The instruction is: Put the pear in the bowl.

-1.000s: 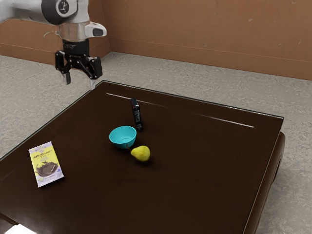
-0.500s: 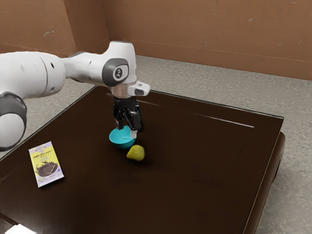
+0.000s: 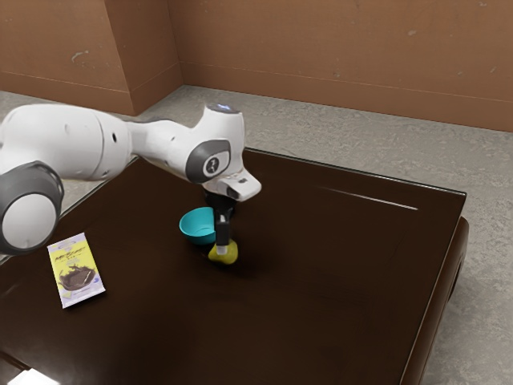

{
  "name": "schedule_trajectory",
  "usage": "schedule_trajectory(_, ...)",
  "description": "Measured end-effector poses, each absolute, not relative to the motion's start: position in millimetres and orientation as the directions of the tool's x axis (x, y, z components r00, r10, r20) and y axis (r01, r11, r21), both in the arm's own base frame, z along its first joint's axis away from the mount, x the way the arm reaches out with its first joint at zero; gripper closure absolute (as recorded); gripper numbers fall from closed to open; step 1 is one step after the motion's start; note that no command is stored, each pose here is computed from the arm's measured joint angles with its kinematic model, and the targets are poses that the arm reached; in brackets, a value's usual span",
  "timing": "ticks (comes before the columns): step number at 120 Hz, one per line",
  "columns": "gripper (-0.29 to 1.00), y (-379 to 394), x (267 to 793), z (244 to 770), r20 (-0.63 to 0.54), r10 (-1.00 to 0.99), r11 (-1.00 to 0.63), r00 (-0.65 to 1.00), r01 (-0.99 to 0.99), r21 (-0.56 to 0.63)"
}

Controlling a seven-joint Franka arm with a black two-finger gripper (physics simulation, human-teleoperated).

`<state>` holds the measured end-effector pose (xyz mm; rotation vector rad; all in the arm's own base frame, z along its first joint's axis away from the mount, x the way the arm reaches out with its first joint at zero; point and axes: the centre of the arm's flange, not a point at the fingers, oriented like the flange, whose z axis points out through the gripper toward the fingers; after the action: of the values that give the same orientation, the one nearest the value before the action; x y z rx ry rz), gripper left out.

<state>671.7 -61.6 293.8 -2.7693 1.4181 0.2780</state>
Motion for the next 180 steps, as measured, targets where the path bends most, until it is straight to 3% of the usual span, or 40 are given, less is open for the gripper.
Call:
schedule_trajectory(54,0.0,-65.3,672.9,261.9,-0.14,-0.899,-0.429,0.415,-0.899,0.086)
schedule_trajectory(132,0.0,-61.9,667.0,246.6,-0.103,-0.931,-0.36,0.35,-0.927,0.106)
schedule_trajectory(180,0.27,-57.6,671.6,251.3,-0.095,-0.938,-0.34,0.333,-0.937,0.078)
